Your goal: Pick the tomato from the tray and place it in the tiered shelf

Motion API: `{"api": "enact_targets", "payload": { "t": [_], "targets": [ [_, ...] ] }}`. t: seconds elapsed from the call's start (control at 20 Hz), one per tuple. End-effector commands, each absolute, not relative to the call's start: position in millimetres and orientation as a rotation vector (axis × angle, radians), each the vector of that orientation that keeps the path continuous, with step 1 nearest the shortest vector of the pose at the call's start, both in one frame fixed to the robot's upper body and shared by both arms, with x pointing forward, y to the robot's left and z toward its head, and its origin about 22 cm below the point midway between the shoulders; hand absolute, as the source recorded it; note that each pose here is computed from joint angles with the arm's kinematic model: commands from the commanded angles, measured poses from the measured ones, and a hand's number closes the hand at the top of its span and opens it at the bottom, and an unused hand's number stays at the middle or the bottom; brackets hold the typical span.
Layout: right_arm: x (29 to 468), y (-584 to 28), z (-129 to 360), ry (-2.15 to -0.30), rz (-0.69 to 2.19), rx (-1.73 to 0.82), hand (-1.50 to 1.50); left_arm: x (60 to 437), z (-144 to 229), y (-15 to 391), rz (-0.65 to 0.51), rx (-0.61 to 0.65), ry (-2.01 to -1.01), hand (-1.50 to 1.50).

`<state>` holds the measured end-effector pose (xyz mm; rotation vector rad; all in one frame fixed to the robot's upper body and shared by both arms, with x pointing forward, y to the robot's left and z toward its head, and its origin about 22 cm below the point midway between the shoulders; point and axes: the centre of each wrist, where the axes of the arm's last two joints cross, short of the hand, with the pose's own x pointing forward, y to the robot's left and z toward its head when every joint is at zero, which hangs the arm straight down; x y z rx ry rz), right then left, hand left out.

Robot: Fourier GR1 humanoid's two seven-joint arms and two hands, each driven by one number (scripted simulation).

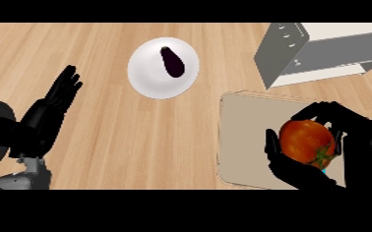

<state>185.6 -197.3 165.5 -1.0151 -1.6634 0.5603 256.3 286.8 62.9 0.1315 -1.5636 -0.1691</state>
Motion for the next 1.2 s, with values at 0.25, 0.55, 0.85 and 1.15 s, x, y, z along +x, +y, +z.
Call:
{"api": "enact_targets", "payload": {
  "t": [0.25,0.55,0.85,1.15],
  "targets": [
    [217.3,-181.8,241.1,-1.673,0.433,-1.033,1.50,257.6,77.0,290.1,-0.177,0.122,-1.582,0.00],
    [252.0,-196.5,277.3,-1.722,0.358,-0.968,1.50,255.8,52.7,284.6,-0.175,0.118,-1.560,0.00],
    [269.2,-198.3,277.0,-1.852,-0.060,-0.456,1.50,257.3,61.6,267.4,-0.213,0.090,-1.584,0.00],
    [310.6,-203.3,288.7,-1.879,-0.112,-0.311,1.50,268.6,59.8,267.2,-0.194,0.118,-1.560,0.00]
  ]
}}
